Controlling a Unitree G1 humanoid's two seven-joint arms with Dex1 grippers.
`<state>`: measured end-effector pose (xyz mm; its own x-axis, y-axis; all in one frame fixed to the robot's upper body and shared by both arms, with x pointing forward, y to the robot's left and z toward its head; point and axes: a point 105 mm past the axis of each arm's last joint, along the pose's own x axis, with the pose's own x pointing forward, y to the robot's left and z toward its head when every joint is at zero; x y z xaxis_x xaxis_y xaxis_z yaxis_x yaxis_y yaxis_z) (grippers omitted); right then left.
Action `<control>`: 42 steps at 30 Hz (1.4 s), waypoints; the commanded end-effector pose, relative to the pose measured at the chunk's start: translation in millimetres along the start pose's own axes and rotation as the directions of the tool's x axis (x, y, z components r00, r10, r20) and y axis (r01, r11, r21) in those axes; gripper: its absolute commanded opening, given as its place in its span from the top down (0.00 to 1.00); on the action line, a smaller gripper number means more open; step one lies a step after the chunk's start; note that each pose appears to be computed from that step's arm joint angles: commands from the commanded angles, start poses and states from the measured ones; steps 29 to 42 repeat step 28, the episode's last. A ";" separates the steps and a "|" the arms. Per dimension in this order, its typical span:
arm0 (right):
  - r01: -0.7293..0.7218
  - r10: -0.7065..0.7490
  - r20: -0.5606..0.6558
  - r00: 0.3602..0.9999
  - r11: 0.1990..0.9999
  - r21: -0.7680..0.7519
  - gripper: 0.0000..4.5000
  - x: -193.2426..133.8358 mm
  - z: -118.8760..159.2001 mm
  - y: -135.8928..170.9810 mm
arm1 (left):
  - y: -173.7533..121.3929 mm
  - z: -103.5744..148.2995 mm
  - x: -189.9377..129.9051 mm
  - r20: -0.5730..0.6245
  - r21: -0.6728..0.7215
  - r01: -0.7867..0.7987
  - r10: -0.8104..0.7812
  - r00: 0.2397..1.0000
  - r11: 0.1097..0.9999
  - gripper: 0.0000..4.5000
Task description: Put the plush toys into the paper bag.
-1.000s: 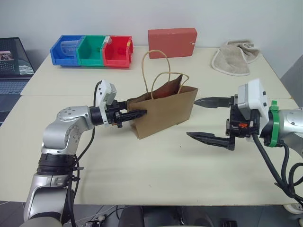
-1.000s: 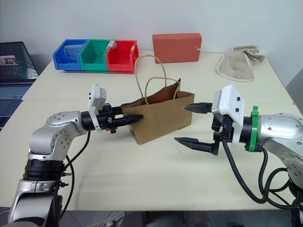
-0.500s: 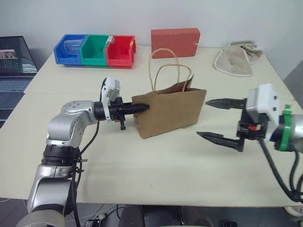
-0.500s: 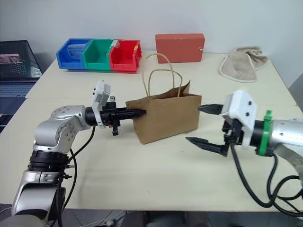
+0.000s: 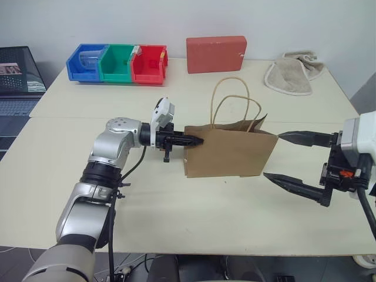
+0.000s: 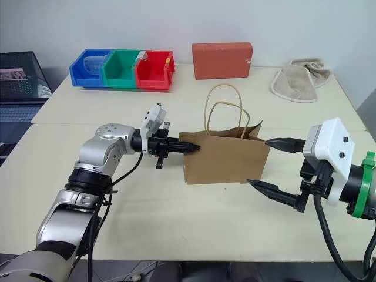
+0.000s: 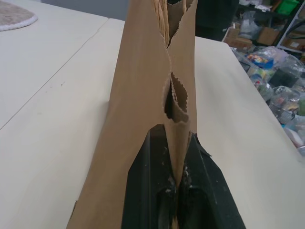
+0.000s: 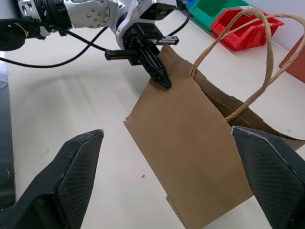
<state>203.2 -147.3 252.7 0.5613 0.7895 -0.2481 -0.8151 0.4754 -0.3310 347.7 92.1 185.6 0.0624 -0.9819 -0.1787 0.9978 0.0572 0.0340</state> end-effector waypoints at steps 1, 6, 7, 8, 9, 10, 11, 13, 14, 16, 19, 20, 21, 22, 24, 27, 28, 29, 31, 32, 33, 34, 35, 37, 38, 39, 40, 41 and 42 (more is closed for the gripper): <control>0.027 -0.026 0.023 0.999 0.998 -0.056 0.00 -2.6 9.8 -3.1 | 2.1 12.1 -7.5 -0.005 0.061 -0.018 0.019 1.000 0.998 0.85; 0.066 -0.063 0.055 0.996 0.996 -0.058 0.00 -0.9 15.1 -20.0 | -0.1 11.5 -24.5 -0.048 0.096 -0.070 0.075 0.996 0.993 0.50; 0.064 -0.061 0.051 0.997 0.996 -0.060 0.00 -0.6 14.7 -21.9 | -0.4 12.1 -28.9 -0.054 0.104 -0.089 0.095 0.994 0.991 0.43; 0.051 -0.049 0.040 0.998 0.997 -0.055 0.00 -0.5 13.3 -23.0 | -0.3 12.9 -35.0 -0.059 0.114 -0.115 0.122 0.991 0.987 0.36; 0.042 -0.040 0.033 0.999 0.998 -0.051 0.00 -0.5 12.1 -23.6 | -0.4 13.3 -38.6 -0.061 0.120 -0.133 0.141 0.988 0.984 0.28; 0.041 -0.039 0.029 0.999 0.998 -0.055 0.00 -1.1 11.7 -26.0 | -1.0 13.0 -44.9 -0.076 0.138 -0.155 0.166 0.983 0.978 0.22; 0.039 -0.037 0.020 0.999 0.997 -0.064 0.00 -2.8 11.0 -29.4 | -2.4 13.1 -54.9 -0.095 0.157 -0.185 0.201 0.975 0.970 0.15; 0.035 -0.035 0.000 0.999 0.996 -0.079 0.00 -8.2 9.3 -36.3 | -5.0 14.6 -73.6 -0.131 0.199 -0.244 0.272 0.953 0.949 0.15; 0.031 -0.032 -0.010 0.999 0.996 -0.083 0.00 -11.0 8.0 -38.8 | -6.1 15.4 -81.2 -0.144 0.217 -0.269 0.304 0.942 0.938 0.15; 0.026 -0.033 -0.061 0.998 0.994 -0.109 0.00 -22.3 4.1 -47.9 | -10.1 17.5 -104.8 -0.203 0.263 -0.329 0.385 0.900 0.907 0.15; 0.026 -0.045 -0.133 0.990 0.990 -0.141 0.00 -40.9 1.1 -64.4 | -23.6 25.7 -139.5 -0.270 0.298 -0.398 0.476 0.837 0.868 0.15; 0.024 -0.045 -0.153 0.987 0.990 -0.139 0.00 -46.2 -1.0 -69.7 | -27.4 26.7 -149.2 -0.280 0.302 -0.426 0.506 0.816 0.853 0.15; 0.021 -0.044 -0.166 0.985 0.990 -0.137 0.00 -49.7 -2.5 -73.0 | -29.9 27.2 -154.9 -0.286 0.305 -0.444 0.526 0.801 0.843 0.15; 0.014 -0.040 -0.183 0.982 0.990 -0.141 0.00 -53.1 -5.0 -75.8 | -32.0 29.1 -159.9 -0.279 0.304 -0.461 0.541 0.793 0.834 0.15; 0.004 -0.033 -0.204 0.978 0.989 -0.145 0.00 -57.1 -8.5 -79.3 | -34.0 32.5 -165.0 -0.264 0.294 -0.486 0.559 0.786 0.823 0.15; -0.007 -0.023 -0.209 0.978 0.990 -0.140 0.00 -59.6 -10.6 -81.9 | -36.5 35.2 -165.5 -0.246 0.274 -0.496 0.559 0.792 0.824 0.15; -0.012 -0.017 -0.203 0.979 0.990 -0.141 0.00 -57.4 -10.3 -81.6 | -36.5 34.2 -164.2 -0.246 0.270 -0.493 0.554 0.795 0.827 0.15; -0.012 -0.017 -0.203 0.979 0.990 -0.141 0.00 -57.4 -10.3 -81.6 | -36.5 34.2 -164.2 -0.246 0.270 -0.493 0.554 0.795 0.827 0.15; -0.012 -0.017 -0.203 0.979 0.990 -0.141 0.00 -57.4 -10.3 -81.6 | -36.5 34.2 -164.2 -0.246 0.270 -0.493 0.554 0.795 0.827 0.15; -0.012 -0.017 -0.203 0.979 0.990 -0.141 0.00 -57.4 -10.3 -81.6 | -36.5 34.2 -164.2 -0.246 0.270 -0.493 0.554 0.795 0.827 0.15; -0.012 -0.017 -0.203 0.979 0.990 -0.141 0.00 -57.4 -10.3 -81.6 | -36.5 34.2 -164.2 -0.246 0.270 -0.493 0.554 0.795 0.827 0.15; -0.012 -0.017 -0.203 0.979 0.990 -0.141 0.00 -57.4 -10.3 -81.6 | -36.5 34.2 -164.2 -0.246 0.270 -0.493 0.554 0.795 0.827 0.15; -0.012 -0.017 -0.203 0.979 0.990 -0.141 0.00 -57.4 -10.3 -81.6 | -36.5 34.2 -164.2 -0.246 0.270 -0.493 0.554 0.795 0.827 0.15; -0.012 -0.017 -0.203 0.979 0.990 -0.141 0.00 -57.4 -10.3 -81.6 | -36.5 34.2 -164.2 -0.246 0.270 -0.493 0.554 0.795 0.827 0.15; -0.012 -0.017 -0.203 0.979 0.990 -0.141 0.00 -57.4 -10.3 -81.6 | -36.5 34.2 -164.2 -0.246 0.270 -0.493 0.554 0.795 0.827 0.15; -0.012 -0.017 -0.203 0.979 0.990 -0.141 0.00 -57.4 -10.3 -81.6 | -36.5 34.2 -164.2 -0.246 0.270 -0.493 0.554 0.795 0.827 0.15; -0.012 -0.017 -0.203 0.979 0.990 -0.141 0.00 -57.4 -10.3 -81.6 | -36.5 34.2 -164.2 -0.246 0.270 -0.493 0.554 0.795 0.827 0.15; -0.012 -0.017 -0.203 0.979 0.990 -0.141 0.00 -57.4 -10.3 -81.6 | -36.5 34.2 -164.2 -0.246 0.270 -0.493 0.554 0.795 0.827 0.15; -0.012 -0.017 -0.203 0.979 0.990 -0.141 0.00 -57.4 -10.3 -81.6 | -36.5 34.2 -164.2 -0.246 0.270 -0.493 0.554 0.795 0.827 0.15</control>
